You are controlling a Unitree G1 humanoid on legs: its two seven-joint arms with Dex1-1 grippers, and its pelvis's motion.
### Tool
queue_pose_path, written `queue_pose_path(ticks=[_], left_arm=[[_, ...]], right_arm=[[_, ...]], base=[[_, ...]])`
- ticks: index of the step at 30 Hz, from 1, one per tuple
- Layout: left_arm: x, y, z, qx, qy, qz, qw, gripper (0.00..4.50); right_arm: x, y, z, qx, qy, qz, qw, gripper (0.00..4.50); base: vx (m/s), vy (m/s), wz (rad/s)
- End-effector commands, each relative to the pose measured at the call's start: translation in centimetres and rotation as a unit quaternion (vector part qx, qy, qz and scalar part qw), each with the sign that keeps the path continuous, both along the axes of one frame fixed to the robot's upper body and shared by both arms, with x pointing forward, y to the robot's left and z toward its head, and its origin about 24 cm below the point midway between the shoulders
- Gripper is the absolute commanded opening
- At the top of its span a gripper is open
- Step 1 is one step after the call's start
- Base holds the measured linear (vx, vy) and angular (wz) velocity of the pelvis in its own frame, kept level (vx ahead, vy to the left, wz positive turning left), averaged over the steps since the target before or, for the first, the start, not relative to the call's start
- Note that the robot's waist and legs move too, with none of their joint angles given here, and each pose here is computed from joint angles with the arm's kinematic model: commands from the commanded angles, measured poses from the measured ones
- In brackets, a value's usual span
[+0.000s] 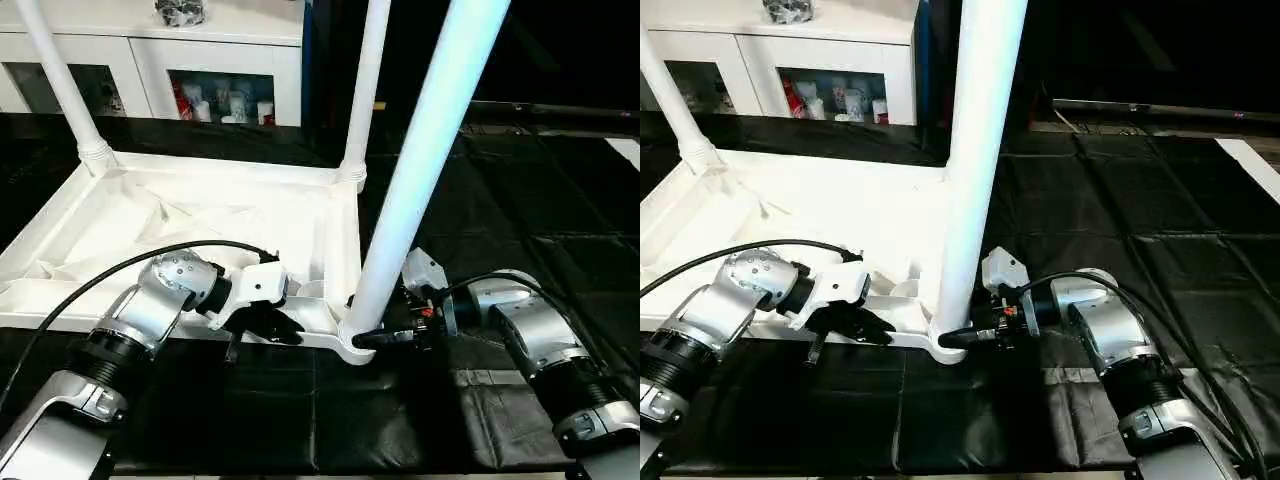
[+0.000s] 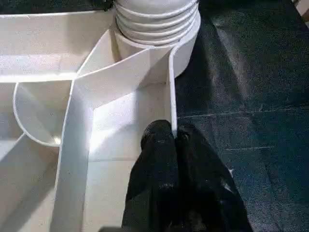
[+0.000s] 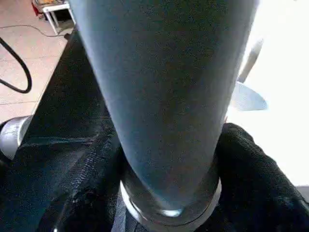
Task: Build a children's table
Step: Rotate leg to tighten
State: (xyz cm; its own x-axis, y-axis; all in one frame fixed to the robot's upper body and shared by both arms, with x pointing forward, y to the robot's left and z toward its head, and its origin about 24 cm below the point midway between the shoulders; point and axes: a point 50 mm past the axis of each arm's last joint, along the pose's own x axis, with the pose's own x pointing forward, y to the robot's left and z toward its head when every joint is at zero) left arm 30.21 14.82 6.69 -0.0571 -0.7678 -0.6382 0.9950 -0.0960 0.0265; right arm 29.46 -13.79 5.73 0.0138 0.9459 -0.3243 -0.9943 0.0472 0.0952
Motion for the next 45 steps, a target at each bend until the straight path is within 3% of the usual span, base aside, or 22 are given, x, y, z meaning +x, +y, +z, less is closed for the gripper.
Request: queue_pose_path(ticks=[1, 7, 9, 11, 14, 17, 20, 21, 23, 28, 29, 30, 35, 39, 40, 43, 45], left_arm=[[0.0, -0.9, 0.4, -0.006, -0.009, -0.023, 1.0, 0.0], [0.0, -0.7, 0.2, -0.013, -0.008, -0.005, 1.0, 0.0], [0.3, -0.8, 0.2, -0.023, -0.011, 0.028, 0.999, 0.0], [1.5, -1.5, 0.4, -0.048, -0.021, 0.107, 0.993, 0.0], [2.1, -2.1, 0.7, -0.064, -0.027, 0.147, 0.987, 0.0], [3.4, -4.6, 1.2, -0.102, -0.028, 0.253, 0.962, 0.0], [3.8, -6.4, 1.6, -0.117, -0.022, 0.296, 0.948, 0.0], [3.8, -6.4, 1.6, -0.117, -0.022, 0.296, 0.948, 0.0], [3.9, -7.4, 1.9, -0.122, -0.026, 0.315, 0.941, 0.0], [3.7, -8.4, 2.2, -0.122, -0.036, 0.316, 0.94, 0.0], [3.7, -8.1, 2.0, -0.113, -0.043, 0.313, 0.942, 0.0], [3.6, -8.0, 2.0, -0.109, -0.045, 0.314, 0.942, 0.0], [3.5, -6.9, 1.7, -0.096, -0.052, 0.315, 0.943, 0.0], [3.3, -5.4, 1.6, -0.087, -0.057, 0.286, 0.953, 0.0], [3.3, -5.0, 1.5, -0.082, -0.059, 0.278, 0.955, 0.0], [3.2, -4.1, 1.4, -0.073, -0.059, 0.258, 0.962, 0.0], [3.1, -3.5, 1.4, -0.067, -0.06, 0.229, 0.969, 0.0]], right_arm=[[-0.1, 0.2, -0.3, -0.006, 0.0, 0.004, 1.0, 2.51], [-0.6, 0.6, -0.7, 0.0, 0.012, 0.003, 1.0, 2.47], [-0.7, 0.9, -0.9, 0.01, 0.018, -0.012, 1.0, 2.47], [-0.3, 1.7, -1.3, 0.024, 0.019, -0.076, 0.997, 2.47], [0.0, 2.3, -1.5, 0.029, 0.019, -0.127, 0.991, 2.38], [1.4, 4.6, -1.9, 0.051, 0.044, -0.254, 0.965, 2.11], [2.6, 6.7, -1.8, 0.06, 0.062, -0.325, 0.942, 2.04], [2.6, 6.7, -1.8, 0.06, 0.062, -0.325, 0.942, 2.04], [3.3, 7.6, -1.8, 0.052, 0.065, -0.366, 0.927, 2.02], [4.1, 9.0, -1.1, 0.038, 0.028, -0.381, 0.923, 2.02], [4.0, 9.0, -1.0, 0.036, 0.014, -0.369, 0.929, 2.02], [4.0, 9.0, -1.0, 0.035, 0.01, -0.366, 0.93, 2.55], [3.9, 8.0, -0.9, 0.056, 0.007, -0.36, 0.931, 3.05], [3.4, 5.8, -0.6, 0.08, -0.003, -0.33, 0.94, 3.26], [3.2, 5.1, -0.5, 0.081, -0.008, -0.32, 0.944, 3.55], [2.8, 3.7, -0.3, 0.079, -0.021, -0.291, 0.953, 3.65], [2.5, 2.4, -0.1, 0.073, -0.03, -0.268, 0.96, 3.97]], base=[[0.0, 0.0, 0.0], [0.0, 0.0, 0.0], [0.0, 0.0, 0.0], [0.0, 0.0, 0.0], [0.0, 0.0, 0.0], [0.0, 0.0, 0.0], [0.0, 0.0, 0.0], [0.0, 0.0, 0.0], [0.0, 0.0, 0.0], [0.0, 0.0, 0.0], [0.0, 0.0, 0.0], [0.0, 0.0, 0.0], [0.0, 0.0, 0.0], [0.0, 0.0, 0.0], [0.0, 0.0, 0.0], [0.0, 0.0, 0.0], [0.0, 0.0, 0.0]])
